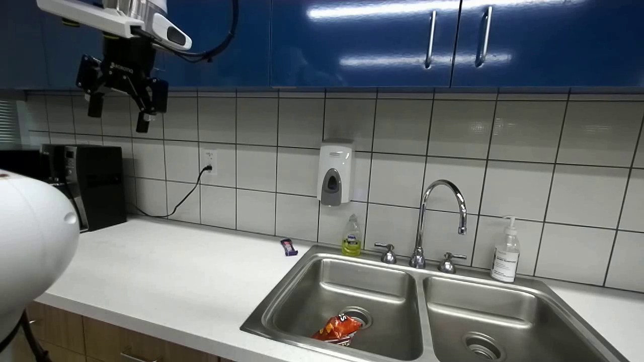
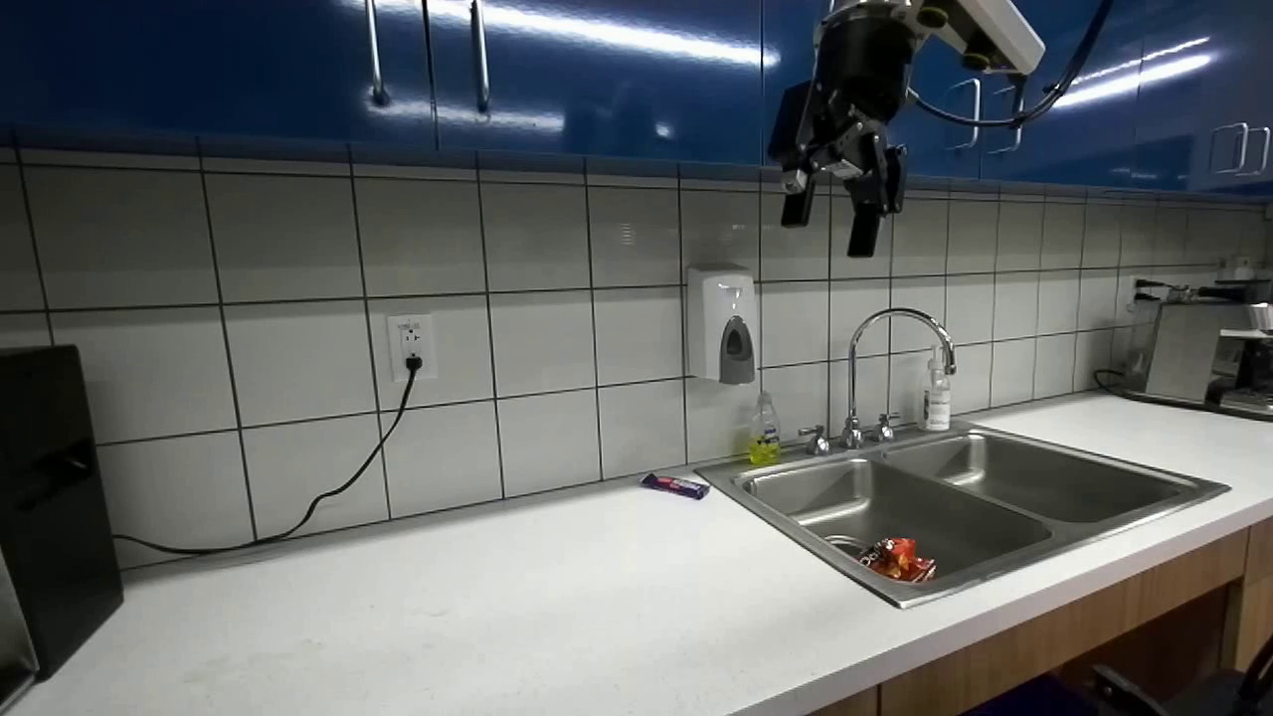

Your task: Remove the packet from the sink

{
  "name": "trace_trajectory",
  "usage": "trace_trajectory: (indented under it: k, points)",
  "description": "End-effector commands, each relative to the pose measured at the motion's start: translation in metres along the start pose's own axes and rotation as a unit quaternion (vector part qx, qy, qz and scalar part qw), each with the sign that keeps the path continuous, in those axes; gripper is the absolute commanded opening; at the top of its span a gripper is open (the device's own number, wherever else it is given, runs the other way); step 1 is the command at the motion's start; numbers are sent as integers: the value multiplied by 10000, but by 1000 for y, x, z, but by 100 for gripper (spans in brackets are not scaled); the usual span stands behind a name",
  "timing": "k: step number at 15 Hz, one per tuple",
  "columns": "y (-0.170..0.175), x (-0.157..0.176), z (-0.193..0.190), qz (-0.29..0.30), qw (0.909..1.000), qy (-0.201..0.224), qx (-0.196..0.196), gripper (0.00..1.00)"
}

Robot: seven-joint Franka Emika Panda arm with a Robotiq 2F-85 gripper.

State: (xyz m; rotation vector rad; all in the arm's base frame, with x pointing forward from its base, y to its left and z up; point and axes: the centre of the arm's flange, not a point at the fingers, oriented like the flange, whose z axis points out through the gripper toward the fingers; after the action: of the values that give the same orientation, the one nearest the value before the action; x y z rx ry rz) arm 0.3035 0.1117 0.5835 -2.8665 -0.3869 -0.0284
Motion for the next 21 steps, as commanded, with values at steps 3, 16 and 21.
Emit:
trace_trajectory:
  k: [3,16,21]
  points:
    - [11,-3,-3,341,9984,90,-436,100]
    - [115,-4,-2,1795,9788,655,-737,100]
    - [180,-12,19,2417,9633,847,-808,100]
